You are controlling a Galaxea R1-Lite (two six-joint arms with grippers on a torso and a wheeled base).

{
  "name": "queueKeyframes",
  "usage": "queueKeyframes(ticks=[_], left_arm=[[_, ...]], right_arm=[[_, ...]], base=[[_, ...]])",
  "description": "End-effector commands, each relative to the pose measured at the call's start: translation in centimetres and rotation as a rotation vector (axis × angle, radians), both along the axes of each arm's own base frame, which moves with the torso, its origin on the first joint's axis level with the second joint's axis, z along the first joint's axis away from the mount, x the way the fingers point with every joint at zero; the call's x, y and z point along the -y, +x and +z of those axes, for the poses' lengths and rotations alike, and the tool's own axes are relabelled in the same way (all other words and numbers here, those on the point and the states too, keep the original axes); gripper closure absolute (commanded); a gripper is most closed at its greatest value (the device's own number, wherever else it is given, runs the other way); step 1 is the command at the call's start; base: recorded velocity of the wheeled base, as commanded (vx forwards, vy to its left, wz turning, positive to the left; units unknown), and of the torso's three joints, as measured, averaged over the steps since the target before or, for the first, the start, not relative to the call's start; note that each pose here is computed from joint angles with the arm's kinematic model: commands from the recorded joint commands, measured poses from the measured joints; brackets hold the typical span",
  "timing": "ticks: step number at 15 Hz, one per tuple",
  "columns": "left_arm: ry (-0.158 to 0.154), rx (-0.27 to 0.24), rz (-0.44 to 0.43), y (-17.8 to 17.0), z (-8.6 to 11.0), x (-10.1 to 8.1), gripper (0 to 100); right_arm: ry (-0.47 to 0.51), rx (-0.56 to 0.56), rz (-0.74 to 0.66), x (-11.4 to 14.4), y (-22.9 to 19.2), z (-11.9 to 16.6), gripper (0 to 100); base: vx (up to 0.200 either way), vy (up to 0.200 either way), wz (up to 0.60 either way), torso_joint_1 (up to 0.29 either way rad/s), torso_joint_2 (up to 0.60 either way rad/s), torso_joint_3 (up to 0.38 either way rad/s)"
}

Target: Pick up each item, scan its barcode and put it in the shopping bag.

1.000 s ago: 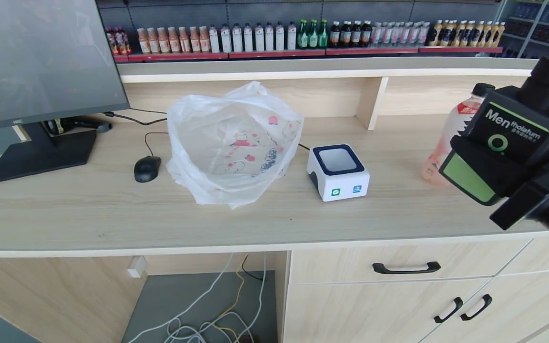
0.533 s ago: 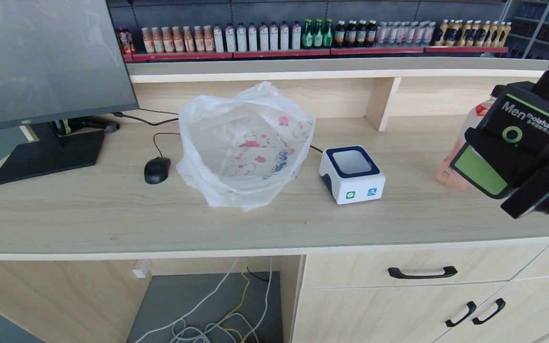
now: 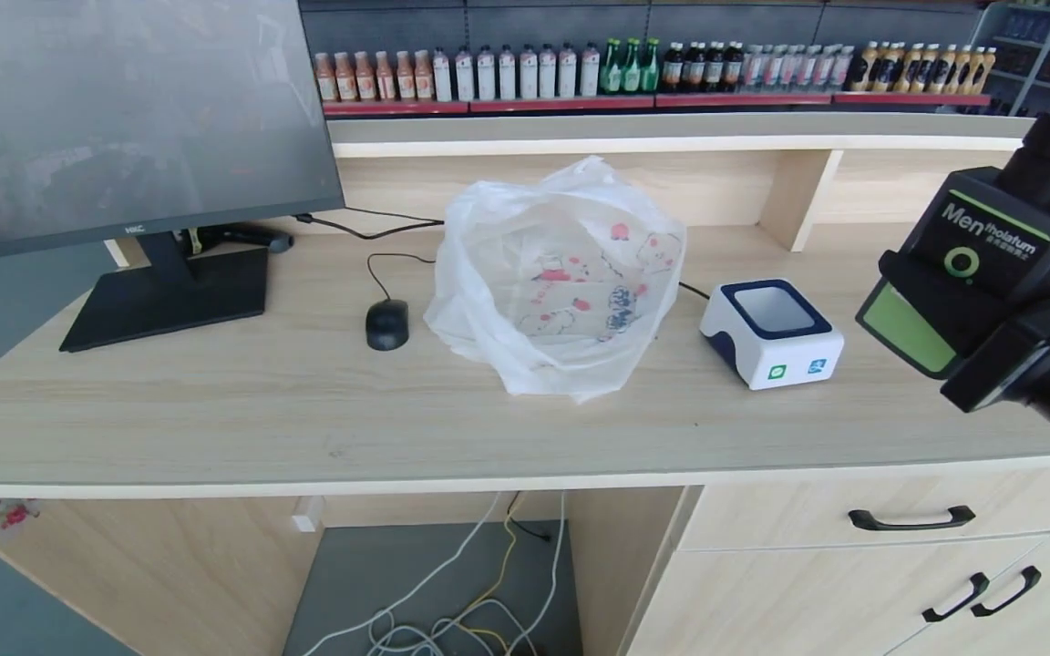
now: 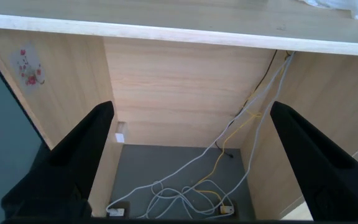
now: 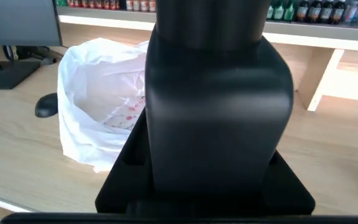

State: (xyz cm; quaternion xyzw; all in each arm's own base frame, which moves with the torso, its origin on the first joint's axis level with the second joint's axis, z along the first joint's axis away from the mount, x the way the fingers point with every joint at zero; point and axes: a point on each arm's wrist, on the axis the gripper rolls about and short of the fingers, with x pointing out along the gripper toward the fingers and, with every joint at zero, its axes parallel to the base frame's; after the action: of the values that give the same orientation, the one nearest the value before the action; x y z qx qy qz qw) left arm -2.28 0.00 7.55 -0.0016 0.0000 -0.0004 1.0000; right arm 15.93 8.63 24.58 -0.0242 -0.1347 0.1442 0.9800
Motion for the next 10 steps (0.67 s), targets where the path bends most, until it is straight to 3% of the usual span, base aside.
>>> queueKeyframes(ticks=[1, 3, 6, 10], left_arm=[[0.000, 0.000, -0.001, 0.0, 0.0, 0.0, 0], [0.003, 0.000, 0.001, 0.0, 0.0, 0.0, 0], [0.003, 0.000, -0.001, 0.0, 0.0, 0.0, 0], [0.003, 0.000, -0.001, 0.0, 0.0, 0.0, 0]], right_arm=[[0.002, 0.022, -0.006, -0.8, 1.4, 1.1, 100], [-0.002, 0.063, -0.011, -1.6, 2.8, 2.5, 100], [-0.010, 0.054, 0.013, -3.1, 4.8, 2.6, 100], [-0.002, 0.059, 0.089, -7.5, 8.3, 3.1, 100]], base=[[0.000, 0.200, 0.00, 0.002, 0.00, 0.002], [0.000, 0.200, 0.00, -0.002, 0.00, 0.007], [0.000, 0.000, 0.00, 0.000, 0.00, 0.000], [0.000, 0.000, 0.00, 0.000, 0.00, 0.000]])
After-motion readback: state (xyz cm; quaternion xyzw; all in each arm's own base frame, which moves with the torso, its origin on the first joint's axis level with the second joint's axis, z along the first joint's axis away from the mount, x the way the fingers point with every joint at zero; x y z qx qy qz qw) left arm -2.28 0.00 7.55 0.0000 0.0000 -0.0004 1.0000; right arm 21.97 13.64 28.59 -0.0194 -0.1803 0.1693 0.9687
